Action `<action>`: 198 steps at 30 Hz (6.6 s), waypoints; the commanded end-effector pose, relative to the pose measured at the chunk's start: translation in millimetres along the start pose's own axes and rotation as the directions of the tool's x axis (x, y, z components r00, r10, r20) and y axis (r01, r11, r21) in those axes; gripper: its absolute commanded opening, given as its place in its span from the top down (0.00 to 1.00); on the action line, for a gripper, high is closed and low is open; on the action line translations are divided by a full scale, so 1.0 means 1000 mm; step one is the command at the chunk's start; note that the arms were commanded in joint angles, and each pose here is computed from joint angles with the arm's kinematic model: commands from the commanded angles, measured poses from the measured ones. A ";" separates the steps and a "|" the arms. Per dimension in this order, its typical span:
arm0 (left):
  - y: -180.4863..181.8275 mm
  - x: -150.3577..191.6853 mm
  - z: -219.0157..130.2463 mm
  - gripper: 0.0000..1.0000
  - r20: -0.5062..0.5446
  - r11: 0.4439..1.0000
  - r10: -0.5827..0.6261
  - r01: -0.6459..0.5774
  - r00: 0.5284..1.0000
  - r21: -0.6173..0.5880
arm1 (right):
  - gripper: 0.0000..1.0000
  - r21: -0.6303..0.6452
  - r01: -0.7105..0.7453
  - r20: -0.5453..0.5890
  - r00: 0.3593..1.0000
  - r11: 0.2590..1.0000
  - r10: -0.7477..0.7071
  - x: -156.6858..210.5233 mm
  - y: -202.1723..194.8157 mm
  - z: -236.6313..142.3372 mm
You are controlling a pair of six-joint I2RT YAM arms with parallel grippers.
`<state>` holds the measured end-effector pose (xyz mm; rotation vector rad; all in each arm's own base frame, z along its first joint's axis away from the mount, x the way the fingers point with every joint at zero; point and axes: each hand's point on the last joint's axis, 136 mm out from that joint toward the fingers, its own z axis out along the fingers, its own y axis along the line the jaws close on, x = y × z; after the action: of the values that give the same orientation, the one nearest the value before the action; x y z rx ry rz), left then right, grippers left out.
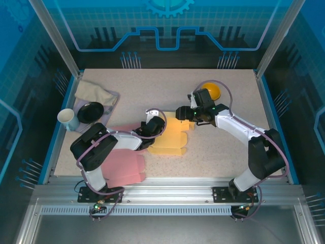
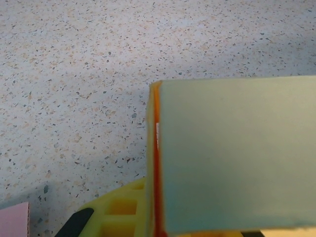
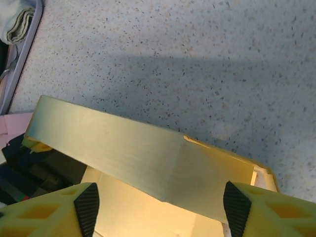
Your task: Fold the paper box
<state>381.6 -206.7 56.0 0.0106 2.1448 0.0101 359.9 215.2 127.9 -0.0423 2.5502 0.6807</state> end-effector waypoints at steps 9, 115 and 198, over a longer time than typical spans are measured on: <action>0.000 0.010 -0.004 0.99 -0.047 0.999 0.027 -0.028 0.999 -0.017 | 0.31 -0.091 -0.119 -0.032 0.993 0.989 0.117 0.008 0.010 0.020; 0.001 0.008 -0.001 1.00 -0.112 0.996 -0.002 -0.008 0.994 -0.094 | 0.89 0.028 0.159 0.045 0.986 0.987 -0.160 0.035 -0.007 0.067; 0.003 0.007 -0.003 1.00 -0.153 0.983 -0.099 0.074 0.983 -0.166 | 0.57 0.177 0.778 -0.081 0.622 0.603 -0.779 -0.037 -0.025 0.061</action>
<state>383.4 -202.3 59.5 -0.1938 2.2516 0.1028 408.5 206.9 79.7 -1.1108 2.2577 0.1082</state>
